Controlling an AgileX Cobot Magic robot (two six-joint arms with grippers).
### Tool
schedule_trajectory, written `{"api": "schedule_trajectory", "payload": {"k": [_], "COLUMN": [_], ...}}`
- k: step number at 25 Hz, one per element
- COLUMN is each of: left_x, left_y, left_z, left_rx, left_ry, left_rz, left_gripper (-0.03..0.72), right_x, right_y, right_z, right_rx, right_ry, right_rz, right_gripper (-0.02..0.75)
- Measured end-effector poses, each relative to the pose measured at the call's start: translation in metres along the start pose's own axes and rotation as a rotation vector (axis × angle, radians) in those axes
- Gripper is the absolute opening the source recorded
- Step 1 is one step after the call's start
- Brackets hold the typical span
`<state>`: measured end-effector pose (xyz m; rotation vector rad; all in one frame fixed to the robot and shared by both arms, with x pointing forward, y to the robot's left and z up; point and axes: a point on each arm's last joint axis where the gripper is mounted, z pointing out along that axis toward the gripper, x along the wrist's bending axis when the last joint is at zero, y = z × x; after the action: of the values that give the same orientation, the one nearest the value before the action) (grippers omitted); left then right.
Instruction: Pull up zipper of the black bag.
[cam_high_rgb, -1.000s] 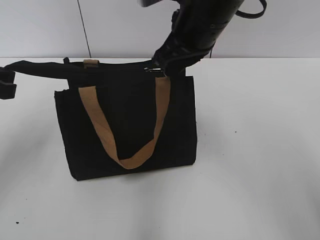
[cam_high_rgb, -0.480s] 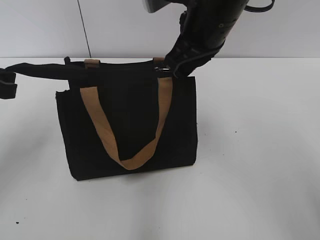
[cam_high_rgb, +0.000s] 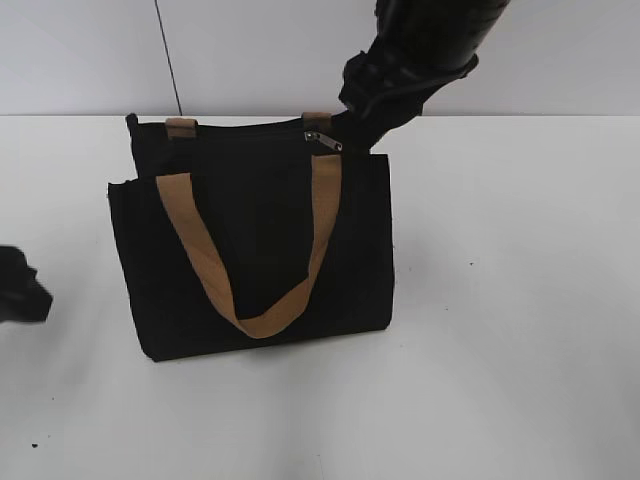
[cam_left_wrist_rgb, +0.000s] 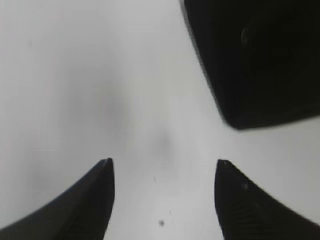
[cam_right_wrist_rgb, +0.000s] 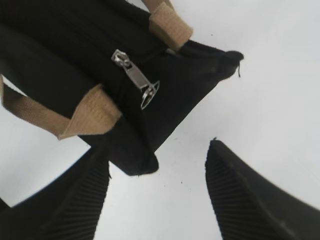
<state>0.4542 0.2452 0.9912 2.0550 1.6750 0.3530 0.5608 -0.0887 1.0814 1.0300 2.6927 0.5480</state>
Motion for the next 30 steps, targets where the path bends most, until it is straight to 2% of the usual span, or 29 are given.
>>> {"api": "schedule_trajectory", "payload": {"k": [3,6,9,12,15,18,24,27,30], "left_x": [-0.003,-0.006,-0.009,-0.012,-0.014,-0.016,-0.016,-0.015,-0.012], "left_y": [-0.018,-0.032,-0.045,-0.055,-0.063,-0.080,-0.121,-0.136,-0.144], "left_z": [0.000,-0.008,-0.024,-0.048,-0.079,-0.118,-0.170,-0.182,-0.187], "left_rx": [0.203,0.360,0.470,0.486,0.361,0.140,-0.235,-0.355,-0.409], "left_ry": [-0.035,-0.060,-0.087,-0.105,-0.112,-0.102,-0.082,-0.067,-0.034], "left_rz": [-0.023,-0.026,-0.024,-0.010,0.016,0.055,0.108,0.123,0.135], "left_gripper": [0.498,0.502,0.503,0.484,0.472,0.470,0.470,0.470,0.468], "right_x": [0.003,0.007,0.010,0.016,0.025,0.037,0.064,0.075,0.084], "right_y": [-0.007,-0.015,-0.021,-0.036,-0.064,-0.103,-0.199,-0.240,-0.276], "right_z": [-0.018,-0.041,-0.070,-0.103,-0.135,-0.160,-0.174,-0.162,-0.149], "right_rx": [0.028,0.050,-0.007,-0.073,-0.133,-0.177,-0.234,-0.240,-0.252], "right_ry": [0.010,0.016,0.001,-0.012,-0.024,-0.032,-0.036,-0.035,-0.036], "right_rz": [0.011,0.041,0.102,0.126,0.132,0.131,0.167,0.173,0.175], "right_gripper": [0.479,0.484,0.483,0.483,0.483,0.483,0.484,0.484,0.484]}}
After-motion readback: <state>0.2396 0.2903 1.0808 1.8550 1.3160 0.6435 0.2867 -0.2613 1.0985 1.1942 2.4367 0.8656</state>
